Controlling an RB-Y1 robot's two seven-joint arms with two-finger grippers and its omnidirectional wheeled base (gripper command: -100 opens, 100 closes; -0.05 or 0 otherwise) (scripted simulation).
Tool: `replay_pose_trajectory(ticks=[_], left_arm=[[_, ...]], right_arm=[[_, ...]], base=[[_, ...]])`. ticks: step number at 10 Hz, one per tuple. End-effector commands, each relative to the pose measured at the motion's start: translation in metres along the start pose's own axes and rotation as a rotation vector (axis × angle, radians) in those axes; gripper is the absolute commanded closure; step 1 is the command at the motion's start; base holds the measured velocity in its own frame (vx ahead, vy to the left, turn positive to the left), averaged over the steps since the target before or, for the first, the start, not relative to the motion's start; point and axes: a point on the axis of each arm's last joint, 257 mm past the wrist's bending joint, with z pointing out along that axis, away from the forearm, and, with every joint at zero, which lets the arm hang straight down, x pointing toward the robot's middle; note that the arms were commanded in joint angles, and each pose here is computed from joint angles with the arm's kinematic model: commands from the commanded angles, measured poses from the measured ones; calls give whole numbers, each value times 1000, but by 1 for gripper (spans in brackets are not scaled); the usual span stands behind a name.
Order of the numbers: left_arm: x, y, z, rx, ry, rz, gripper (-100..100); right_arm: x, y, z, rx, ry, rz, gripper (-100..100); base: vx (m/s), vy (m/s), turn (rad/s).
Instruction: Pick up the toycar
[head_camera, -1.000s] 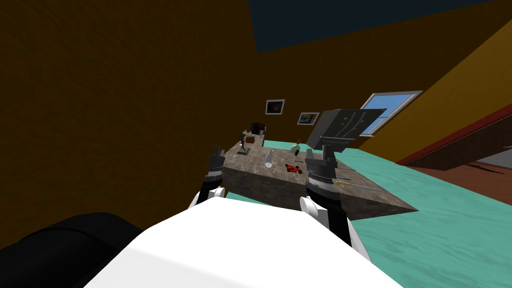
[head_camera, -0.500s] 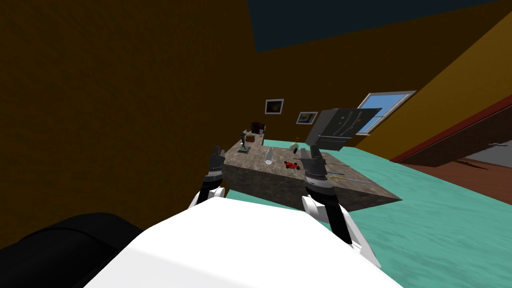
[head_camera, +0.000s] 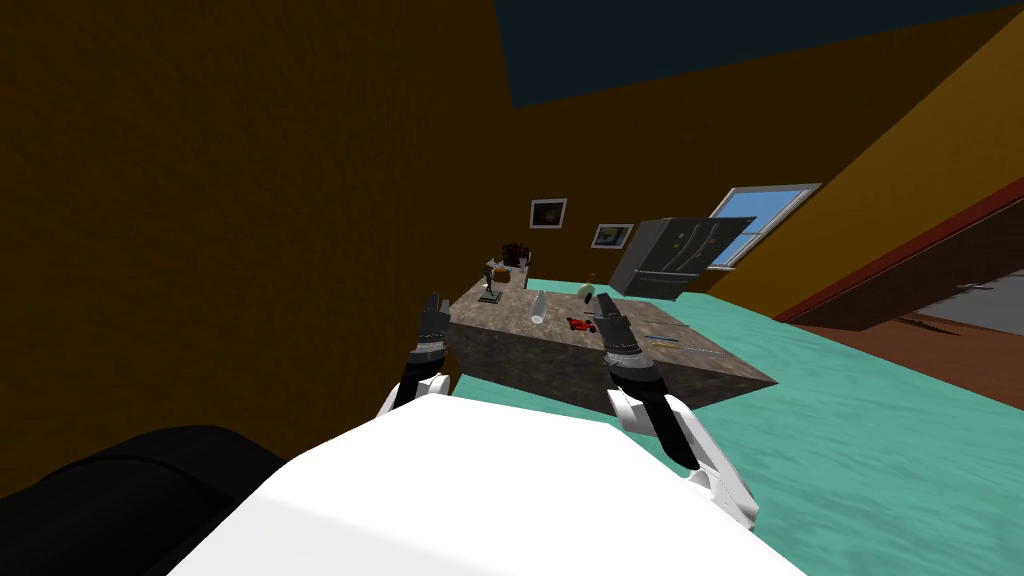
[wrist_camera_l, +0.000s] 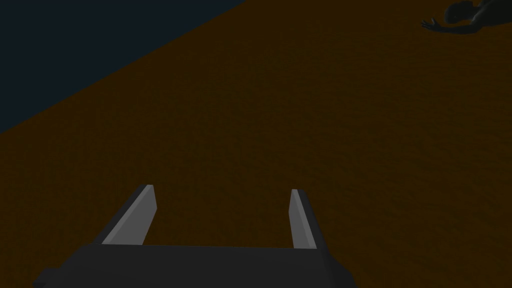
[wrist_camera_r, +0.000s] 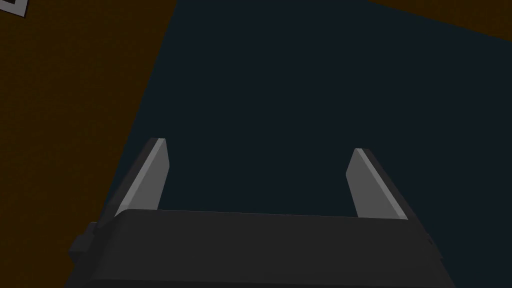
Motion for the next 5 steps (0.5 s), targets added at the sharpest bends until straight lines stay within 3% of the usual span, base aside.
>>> replay_pose_trajectory(ticks=[1,4,5], left_arm=[[0,0,0,0,0,0,0],[0,0,0,0,0,0,0],[0,0,0,0,0,0,0]], right_arm=[[6,-3,-1,-3,37,-27,-100],[24,-21,-4,1,152,-126,-100],[24,-21,-4,-1,159,-129,-100]], base=[[-68,11,2],[-70,14,10],[-71,13,12]])
